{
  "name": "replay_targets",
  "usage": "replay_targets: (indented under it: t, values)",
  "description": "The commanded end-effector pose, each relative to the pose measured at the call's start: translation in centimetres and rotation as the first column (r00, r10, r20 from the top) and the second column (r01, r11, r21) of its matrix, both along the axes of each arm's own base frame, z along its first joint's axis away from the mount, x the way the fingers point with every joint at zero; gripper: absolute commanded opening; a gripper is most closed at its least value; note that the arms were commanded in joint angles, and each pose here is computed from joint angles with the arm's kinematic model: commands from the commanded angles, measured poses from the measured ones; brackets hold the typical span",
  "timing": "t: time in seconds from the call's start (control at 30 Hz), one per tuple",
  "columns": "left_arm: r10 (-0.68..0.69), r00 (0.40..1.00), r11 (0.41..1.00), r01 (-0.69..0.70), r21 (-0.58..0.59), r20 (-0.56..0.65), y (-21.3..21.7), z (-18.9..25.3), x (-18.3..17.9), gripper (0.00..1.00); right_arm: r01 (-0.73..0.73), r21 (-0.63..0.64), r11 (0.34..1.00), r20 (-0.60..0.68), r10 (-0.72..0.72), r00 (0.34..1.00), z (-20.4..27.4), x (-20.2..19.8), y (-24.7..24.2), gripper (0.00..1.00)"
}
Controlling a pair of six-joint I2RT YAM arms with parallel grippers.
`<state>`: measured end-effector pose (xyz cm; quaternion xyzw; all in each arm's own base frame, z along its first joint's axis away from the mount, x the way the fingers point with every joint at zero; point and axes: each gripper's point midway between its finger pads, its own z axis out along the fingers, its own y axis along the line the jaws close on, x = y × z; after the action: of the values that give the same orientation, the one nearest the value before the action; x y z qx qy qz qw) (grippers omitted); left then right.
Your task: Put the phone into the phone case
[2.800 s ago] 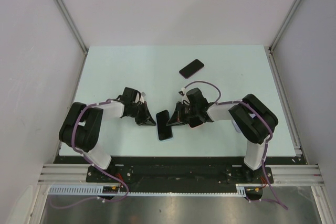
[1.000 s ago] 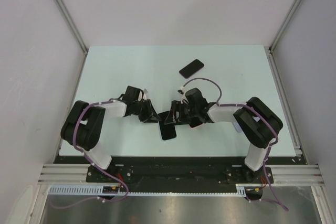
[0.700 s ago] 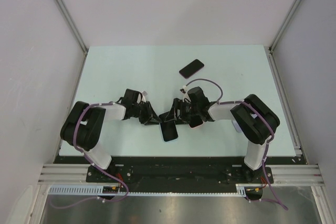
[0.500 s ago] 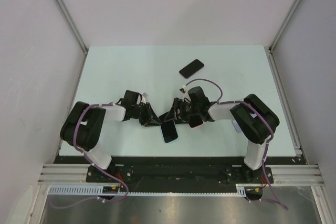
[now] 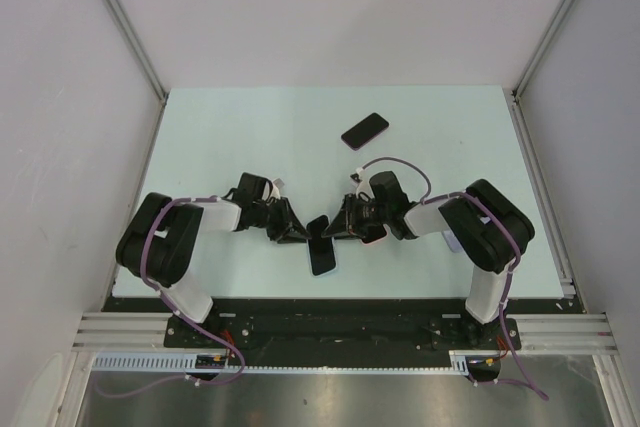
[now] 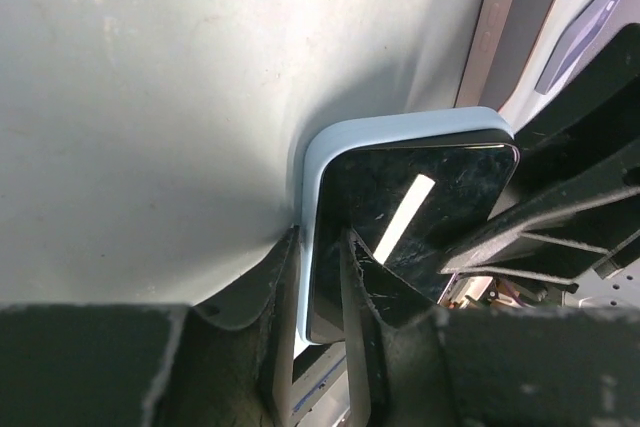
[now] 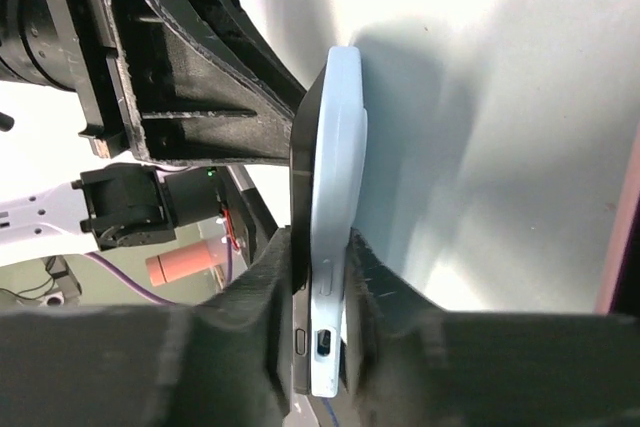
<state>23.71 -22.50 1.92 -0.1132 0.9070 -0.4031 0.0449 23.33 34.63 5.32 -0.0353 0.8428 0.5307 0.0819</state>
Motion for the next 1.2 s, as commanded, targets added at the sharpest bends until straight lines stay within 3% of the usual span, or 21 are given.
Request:
replay_targets:
  t: [0.0, 0.1, 0.4, 0.73, 0.9, 1.17]
  values:
    - [-0.026, 1.000, 1.000, 0.026, 0.007, -0.006, 0.0, -0.1, -0.9, 0.27, -0.039, 0.069, 0.997, 0.069, 0.034, 0.997, 2.4, 0.1, 0.6, 0.12]
    - [-0.022, 1.000, 1.000, 0.022, 0.008, -0.005, -0.1, 0.0, -0.7, 0.27, -0.032, 0.047, 0.998, 0.084, 0.028, 0.996, 2.1, 0.2, 0.5, 0.00]
    - [-0.023, 1.000, 1.000, 0.023, 0.010, 0.003, -0.1, 0.3, -0.6, 0.30, -0.030, 0.047, 0.998, 0.105, 0.025, 0.994, 2.9, 0.3, 0.2, 0.00]
    - [-0.051, 0.979, 0.998, 0.056, -0.022, 0.196, -0.2, 6.2, 0.9, 0.66, -0.055, 0.120, 0.991, 0.175, 0.034, 0.984, 7.5, 0.6, -1.2, 0.00]
    - [-0.095, 0.911, 0.984, 0.148, -0.103, 0.401, -0.6, 12.5, 0.9, 0.81, -0.063, 0.203, 0.977, 0.243, 0.012, 0.970, 11.9, 0.9, -2.3, 0.00]
    - [-0.118, 0.777, 0.919, 0.321, -0.228, 0.618, -1.8, 20.5, -0.6, 0.89, -0.132, 0.337, 0.932, 0.366, 0.000, 0.931, 19.1, -0.7, -4.1, 0.00]
